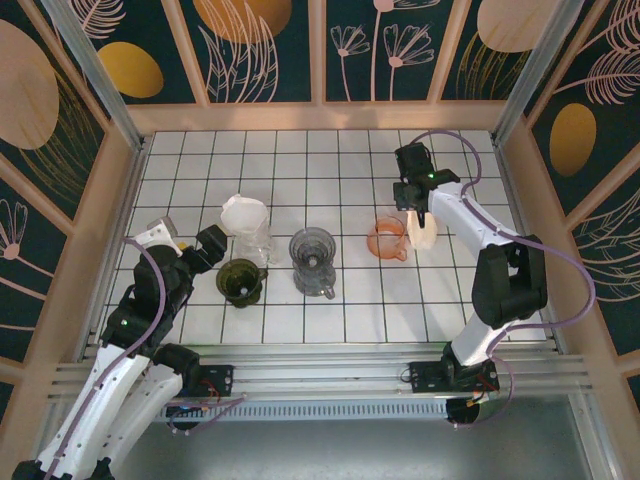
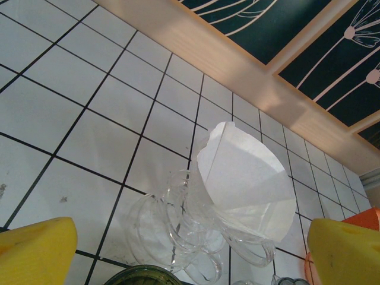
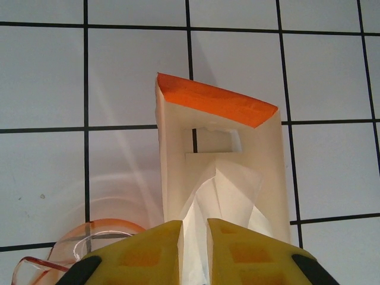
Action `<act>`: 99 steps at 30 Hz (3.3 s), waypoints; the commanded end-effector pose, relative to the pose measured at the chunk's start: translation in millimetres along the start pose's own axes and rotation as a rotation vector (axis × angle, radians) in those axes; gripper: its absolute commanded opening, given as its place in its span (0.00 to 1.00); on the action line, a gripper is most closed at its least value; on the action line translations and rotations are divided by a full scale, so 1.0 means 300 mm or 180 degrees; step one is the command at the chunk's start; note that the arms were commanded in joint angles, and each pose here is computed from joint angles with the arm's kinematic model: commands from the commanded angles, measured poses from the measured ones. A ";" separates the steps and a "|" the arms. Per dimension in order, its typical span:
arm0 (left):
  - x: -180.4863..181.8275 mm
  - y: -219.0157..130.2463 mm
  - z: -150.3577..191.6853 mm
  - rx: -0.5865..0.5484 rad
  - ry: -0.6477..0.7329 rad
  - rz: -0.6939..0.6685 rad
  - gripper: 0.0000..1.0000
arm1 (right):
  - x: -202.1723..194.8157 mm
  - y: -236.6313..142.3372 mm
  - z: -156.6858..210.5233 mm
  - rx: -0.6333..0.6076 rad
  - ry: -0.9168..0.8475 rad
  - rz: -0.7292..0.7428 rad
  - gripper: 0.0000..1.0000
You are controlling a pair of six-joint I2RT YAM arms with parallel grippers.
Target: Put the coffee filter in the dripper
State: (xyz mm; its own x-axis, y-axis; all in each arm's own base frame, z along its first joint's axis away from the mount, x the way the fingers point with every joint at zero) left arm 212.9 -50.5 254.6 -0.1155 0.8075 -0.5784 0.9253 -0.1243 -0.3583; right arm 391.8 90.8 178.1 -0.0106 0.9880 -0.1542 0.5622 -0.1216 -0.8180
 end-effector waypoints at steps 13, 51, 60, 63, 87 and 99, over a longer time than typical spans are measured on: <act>-0.002 0.000 -0.011 -0.0070 0.0018 0.0017 0.99 | -0.018 0.050 0.035 0.0140 -0.0169 0.0234 0.18; 0.003 0.004 -0.008 -0.0057 0.0017 -0.0014 0.99 | -0.057 -0.168 -0.031 -0.0431 0.0244 0.0063 0.00; -0.006 0.005 -0.014 -0.0028 0.0019 -0.0016 0.99 | -0.044 -0.358 -0.068 -0.0878 0.0267 -0.0030 0.00; -0.015 0.003 -0.021 -0.0021 0.0003 0.0004 0.99 | -0.017 -0.436 -0.078 -0.1015 0.0241 -0.0172 0.00; -0.052 0.013 -0.048 -0.0032 0.0020 0.0073 0.99 | 0.344 -0.840 0.060 0.0349 0.0147 -0.2609 0.00; -0.054 0.007 -0.038 -0.0023 0.0037 0.0156 0.99 | 0.473 -0.726 0.113 0.1066 0.0224 -0.2892 0.00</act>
State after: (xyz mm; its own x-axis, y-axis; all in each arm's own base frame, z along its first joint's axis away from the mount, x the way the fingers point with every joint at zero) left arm 220.2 -55.9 261.9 -0.1094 0.8086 -0.5781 0.9174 -0.1417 -0.3719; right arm 244.0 246.2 323.4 -0.2969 0.7426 0.6003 0.1660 0.6592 -0.7334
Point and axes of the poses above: each hand's point on the last joint's axis, 136 mm out from that joint toward the fingers, its own y axis out along the fingers, its own x axis along the line the jaws close on, z = x × y, the point moved 4 cm from there along -y, back along the fingers, and after that the axes turned 1 degree about -y, right-handed, at the moved point
